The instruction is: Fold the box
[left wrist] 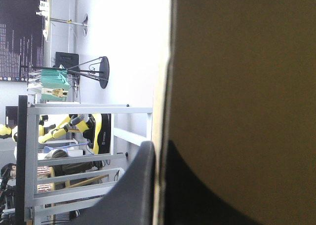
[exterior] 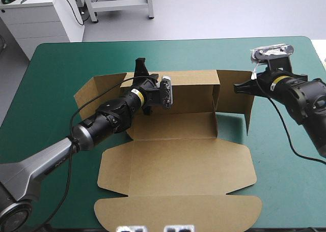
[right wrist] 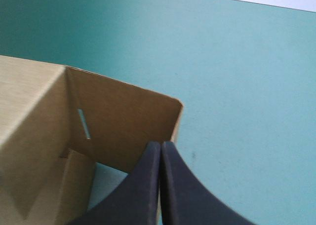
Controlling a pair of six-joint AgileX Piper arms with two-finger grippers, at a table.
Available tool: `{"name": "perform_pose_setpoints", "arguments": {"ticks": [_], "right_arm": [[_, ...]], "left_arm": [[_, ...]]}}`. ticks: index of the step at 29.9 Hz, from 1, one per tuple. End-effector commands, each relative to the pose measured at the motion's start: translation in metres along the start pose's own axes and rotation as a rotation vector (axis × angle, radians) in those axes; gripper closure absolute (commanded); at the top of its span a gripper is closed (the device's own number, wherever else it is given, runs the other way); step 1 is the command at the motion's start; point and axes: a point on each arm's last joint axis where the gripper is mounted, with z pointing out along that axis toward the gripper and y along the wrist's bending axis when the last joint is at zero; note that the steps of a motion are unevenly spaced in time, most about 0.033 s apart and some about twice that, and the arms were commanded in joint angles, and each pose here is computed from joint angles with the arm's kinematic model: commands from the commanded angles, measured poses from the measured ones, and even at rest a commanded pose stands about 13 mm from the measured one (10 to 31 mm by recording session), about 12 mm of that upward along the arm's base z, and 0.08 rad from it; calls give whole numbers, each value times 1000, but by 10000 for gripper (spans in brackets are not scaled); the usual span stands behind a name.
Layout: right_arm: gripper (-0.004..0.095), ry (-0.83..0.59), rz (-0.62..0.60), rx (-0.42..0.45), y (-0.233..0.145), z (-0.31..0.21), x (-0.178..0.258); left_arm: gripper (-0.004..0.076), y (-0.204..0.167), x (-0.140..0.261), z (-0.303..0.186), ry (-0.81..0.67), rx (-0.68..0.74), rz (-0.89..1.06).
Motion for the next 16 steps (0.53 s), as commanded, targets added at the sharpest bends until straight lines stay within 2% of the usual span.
{"name": "perform_pose_setpoints", "arguments": {"ticks": [1, 7, 16], "right_arm": [[928, -114, -15, -62, 2, -28, -27], [928, -101, -11, -88, 4, -28, -54], [928, 40, -34, -92, 10, 18, -87]], "left_arm": [[732, 20, -8, -17, -54, -73, -1], [732, 21, -9, -17, -59, -81, 25], [732, 21, -9, -17, -63, -82, 21]]}}
